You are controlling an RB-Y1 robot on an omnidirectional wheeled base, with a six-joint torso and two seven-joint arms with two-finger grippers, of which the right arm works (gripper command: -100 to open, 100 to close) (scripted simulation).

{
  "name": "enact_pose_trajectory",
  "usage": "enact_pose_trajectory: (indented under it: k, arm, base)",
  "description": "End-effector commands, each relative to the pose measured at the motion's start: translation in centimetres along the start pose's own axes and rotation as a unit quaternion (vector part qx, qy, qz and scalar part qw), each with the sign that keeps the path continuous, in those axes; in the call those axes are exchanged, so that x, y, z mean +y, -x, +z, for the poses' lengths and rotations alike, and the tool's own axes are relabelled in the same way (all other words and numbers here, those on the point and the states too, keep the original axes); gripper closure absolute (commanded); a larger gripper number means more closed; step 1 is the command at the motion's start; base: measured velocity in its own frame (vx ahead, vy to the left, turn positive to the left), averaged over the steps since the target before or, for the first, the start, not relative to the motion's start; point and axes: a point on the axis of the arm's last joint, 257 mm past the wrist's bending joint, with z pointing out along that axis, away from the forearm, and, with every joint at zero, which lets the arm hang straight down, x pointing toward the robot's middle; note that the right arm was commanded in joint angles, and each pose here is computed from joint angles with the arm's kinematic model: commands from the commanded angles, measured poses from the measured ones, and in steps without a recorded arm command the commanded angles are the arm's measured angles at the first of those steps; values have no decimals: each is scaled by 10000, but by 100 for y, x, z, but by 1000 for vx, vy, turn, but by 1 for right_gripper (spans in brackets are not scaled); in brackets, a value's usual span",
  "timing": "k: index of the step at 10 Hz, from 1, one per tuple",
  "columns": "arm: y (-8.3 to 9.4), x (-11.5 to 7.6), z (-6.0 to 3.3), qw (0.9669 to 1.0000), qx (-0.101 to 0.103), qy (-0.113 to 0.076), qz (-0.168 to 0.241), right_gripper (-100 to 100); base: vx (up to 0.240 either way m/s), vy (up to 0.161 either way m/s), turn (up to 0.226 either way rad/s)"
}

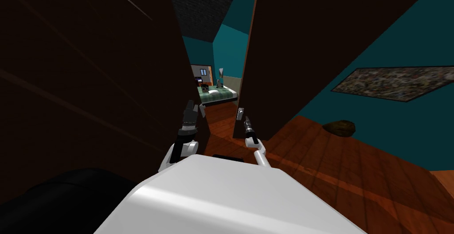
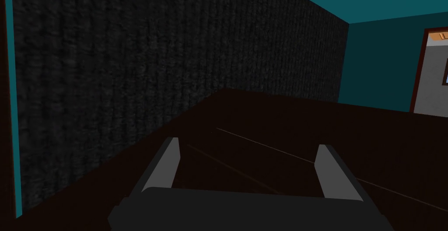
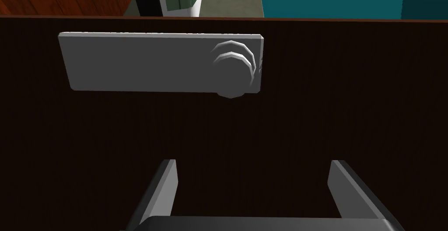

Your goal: Push the door open

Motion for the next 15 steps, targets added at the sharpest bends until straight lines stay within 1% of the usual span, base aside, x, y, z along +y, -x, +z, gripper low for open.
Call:
enact_pose_trajectory:
  k: [1,5,7,8,9,14,15]
  arm:
    - [61,0,1,10000,-17,14,-97,-100]
    - [56,5,5,9999,-32,41,-142,-100]
    - [-36,11,10,9999,-31,65,-78,-100]
    - [-7,13,2,9999,-32,58,-96,-100]
    - [-7,13,2,9999,-32,58,-96,100]
    - [-7,13,2,9999,-32,58,-96,100]
    - [-15,-23,-17,9999,-2,19,-137,100]
  base:
    - [79,40,10]
    - [219,27,5]
    - [244,22,6]
    - [87,0,4]
    - [0,0,0]
    - [-20,-1,-1]
    - [125,-29,-142]
